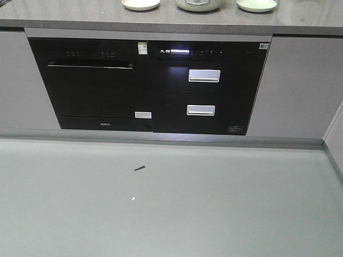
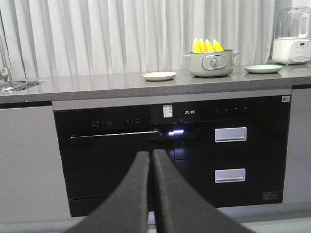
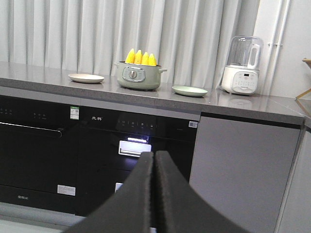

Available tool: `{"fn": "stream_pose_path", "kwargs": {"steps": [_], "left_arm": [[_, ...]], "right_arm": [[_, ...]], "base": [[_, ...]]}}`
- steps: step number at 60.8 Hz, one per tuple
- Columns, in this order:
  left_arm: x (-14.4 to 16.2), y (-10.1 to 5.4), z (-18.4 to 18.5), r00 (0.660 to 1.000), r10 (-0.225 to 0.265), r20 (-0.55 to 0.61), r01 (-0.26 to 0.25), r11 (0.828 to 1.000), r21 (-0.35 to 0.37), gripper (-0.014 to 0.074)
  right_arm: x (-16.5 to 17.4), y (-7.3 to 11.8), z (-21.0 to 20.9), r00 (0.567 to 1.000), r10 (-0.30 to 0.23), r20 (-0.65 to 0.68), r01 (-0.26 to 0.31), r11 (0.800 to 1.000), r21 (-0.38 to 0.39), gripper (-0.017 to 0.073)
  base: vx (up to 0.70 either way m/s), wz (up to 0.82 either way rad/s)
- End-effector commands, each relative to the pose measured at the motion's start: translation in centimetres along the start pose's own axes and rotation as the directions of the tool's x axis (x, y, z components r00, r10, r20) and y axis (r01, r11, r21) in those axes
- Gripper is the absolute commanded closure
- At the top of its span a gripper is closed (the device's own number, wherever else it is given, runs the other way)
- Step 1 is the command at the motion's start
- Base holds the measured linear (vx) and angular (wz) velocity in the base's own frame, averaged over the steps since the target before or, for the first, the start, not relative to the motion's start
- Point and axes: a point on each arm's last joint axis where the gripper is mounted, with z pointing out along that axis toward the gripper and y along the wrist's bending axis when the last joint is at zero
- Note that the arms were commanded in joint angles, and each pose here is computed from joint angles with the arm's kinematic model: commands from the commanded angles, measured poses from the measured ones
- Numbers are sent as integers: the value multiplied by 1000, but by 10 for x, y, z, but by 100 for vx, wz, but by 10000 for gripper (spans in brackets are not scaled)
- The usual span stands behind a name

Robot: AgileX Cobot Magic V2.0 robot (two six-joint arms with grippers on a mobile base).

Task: Distribute corn equally
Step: 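Continue driving toward the counter, turning to face the corn pot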

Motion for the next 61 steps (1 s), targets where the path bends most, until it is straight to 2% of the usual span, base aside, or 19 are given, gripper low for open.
{"fn": "stream_pose_path", "kwargs": {"steps": [1,61], "left_arm": [[-7,-1,-2,996,-6,85,5,1000,8,601],[-7,-1,-2,996,-6,85,5,1000,8,601]], "right_arm": [[-5,0,-1,997,-14,79,13,1000,6,564],[-5,0,-1,997,-14,79,13,1000,6,564]], "base": [[9,2],[8,0]]}}
